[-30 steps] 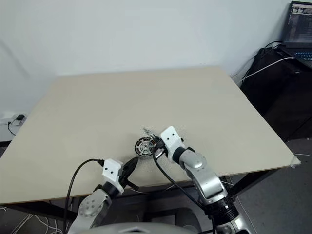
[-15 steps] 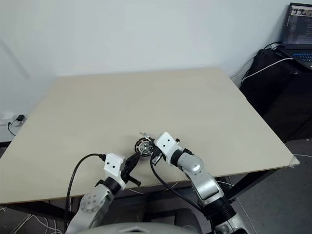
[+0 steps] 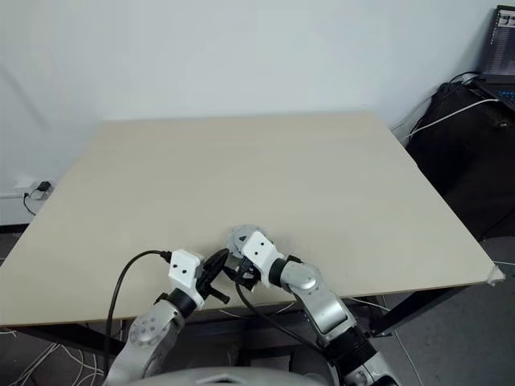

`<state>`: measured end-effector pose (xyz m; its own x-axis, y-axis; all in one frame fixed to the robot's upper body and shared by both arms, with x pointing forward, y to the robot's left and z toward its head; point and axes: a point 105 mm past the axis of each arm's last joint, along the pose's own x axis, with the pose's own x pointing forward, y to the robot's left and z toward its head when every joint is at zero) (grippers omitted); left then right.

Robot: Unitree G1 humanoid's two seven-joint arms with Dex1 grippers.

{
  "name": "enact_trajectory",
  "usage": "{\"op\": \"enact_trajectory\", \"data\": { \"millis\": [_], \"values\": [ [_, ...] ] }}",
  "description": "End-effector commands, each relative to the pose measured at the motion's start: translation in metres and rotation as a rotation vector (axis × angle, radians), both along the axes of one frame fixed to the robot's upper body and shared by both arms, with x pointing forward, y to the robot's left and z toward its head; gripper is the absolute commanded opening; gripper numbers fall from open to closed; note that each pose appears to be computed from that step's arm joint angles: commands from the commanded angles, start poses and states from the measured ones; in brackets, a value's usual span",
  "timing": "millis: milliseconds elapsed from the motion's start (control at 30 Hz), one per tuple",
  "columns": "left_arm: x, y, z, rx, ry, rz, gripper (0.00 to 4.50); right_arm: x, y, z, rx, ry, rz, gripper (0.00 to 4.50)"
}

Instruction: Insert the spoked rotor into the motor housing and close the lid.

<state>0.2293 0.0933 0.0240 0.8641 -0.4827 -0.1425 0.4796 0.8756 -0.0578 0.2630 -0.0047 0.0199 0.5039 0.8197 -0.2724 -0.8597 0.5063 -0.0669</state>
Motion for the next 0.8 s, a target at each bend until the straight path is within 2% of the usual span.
{"op": "enact_trajectory", "data": {
  "millis": [33,133,300,500,800],
  "values": [
    [0.001,-0.001,0.007,-0.006,-0.038,-0.008,0.00,0.014,-0.004,0.032,0.134,-0.050,-0.072,4.12],
    [0.001,0.000,0.007,-0.001,-0.047,-0.004,0.00,0.019,-0.013,0.036,0.161,-0.048,-0.114,4.12],
    [0.001,-0.002,0.007,0.018,-0.085,-0.011,0.00,0.026,-0.022,0.025,0.112,-0.025,-0.137,4.12],
    [0.000,0.001,0.004,0.070,-0.133,-0.019,0.00,0.035,-0.019,0.013,0.077,0.021,-0.119,4.12],
    [0.001,-0.005,0.001,0.022,-0.118,0.053,0.00,0.045,-0.009,0.004,0.054,0.047,-0.086,4.12]
  ]
}}
